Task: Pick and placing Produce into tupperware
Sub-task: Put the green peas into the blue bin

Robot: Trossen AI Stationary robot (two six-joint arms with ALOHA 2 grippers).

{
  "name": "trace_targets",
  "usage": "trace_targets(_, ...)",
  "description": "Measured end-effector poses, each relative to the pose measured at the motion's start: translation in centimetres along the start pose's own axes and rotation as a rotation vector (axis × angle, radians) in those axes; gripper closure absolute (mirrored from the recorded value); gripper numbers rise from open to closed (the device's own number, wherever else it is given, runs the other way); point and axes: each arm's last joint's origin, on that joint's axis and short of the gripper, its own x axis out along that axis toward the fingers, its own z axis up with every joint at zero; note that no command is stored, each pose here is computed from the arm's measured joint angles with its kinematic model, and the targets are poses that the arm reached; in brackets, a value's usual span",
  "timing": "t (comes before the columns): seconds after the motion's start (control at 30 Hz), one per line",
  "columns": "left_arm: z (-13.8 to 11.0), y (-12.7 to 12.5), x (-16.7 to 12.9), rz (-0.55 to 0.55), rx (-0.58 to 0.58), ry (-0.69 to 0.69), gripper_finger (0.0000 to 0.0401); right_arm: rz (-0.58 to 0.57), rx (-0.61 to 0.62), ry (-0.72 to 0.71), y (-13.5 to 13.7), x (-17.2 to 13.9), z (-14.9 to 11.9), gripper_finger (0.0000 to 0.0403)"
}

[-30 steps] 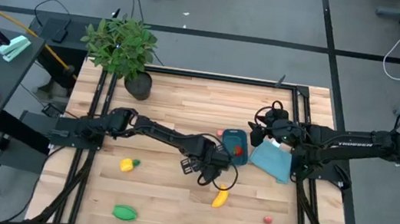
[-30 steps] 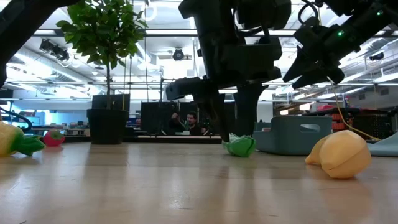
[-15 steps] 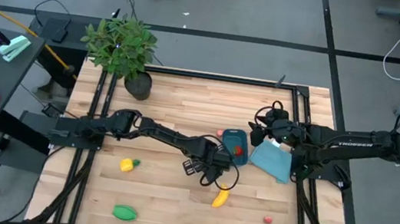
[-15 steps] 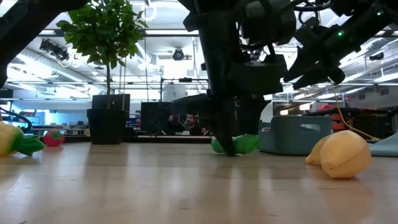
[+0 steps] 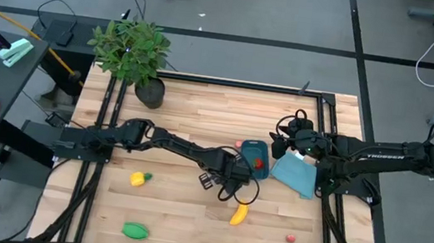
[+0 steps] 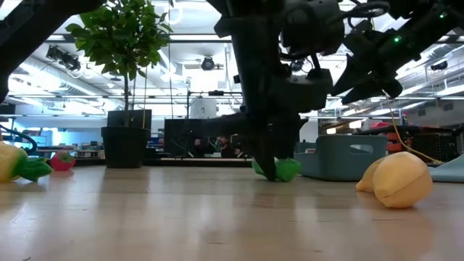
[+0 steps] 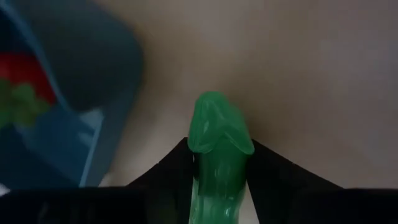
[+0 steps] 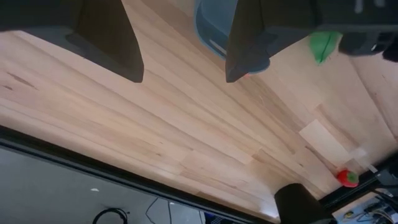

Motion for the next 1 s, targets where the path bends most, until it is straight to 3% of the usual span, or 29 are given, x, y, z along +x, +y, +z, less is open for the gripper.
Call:
trace_targets(0.3, 0.4, 1.9, -2.4, 0.121, 0.017, 0.046, 0.0255, 0.000, 0.000, 0.000, 0.0, 0.0, 0.0, 0.0165)
trace_targets(0.47, 0.7, 3.5, -4.5, 0.261, 0.048, 0.109, 0.0276, 0.000, -0.001, 0.000, 0.0, 0.0, 0.0, 0.0165)
trace_targets(0.63, 0.8, 5.5, -6.2, 0.369, 0.016, 0.057, 0.0276, 0.000, -0.001, -0.001, 0.0, 0.0, 0.0, 0.0165)
trace_targets(0.8, 0.6, 6.1, -6.0, 0.362, 0.007, -0.012, 0.0263, -0.014, -0.008, 0.006, -0.1, 0.0, -0.1, 0.0165)
trace_targets(1.0, 0.4, 6.7, -5.8, 0.327, -0.088, -0.121, 0.0277, -0.051, -0.002, 0.000, -0.5, 0.1, 0.0, 0.0165)
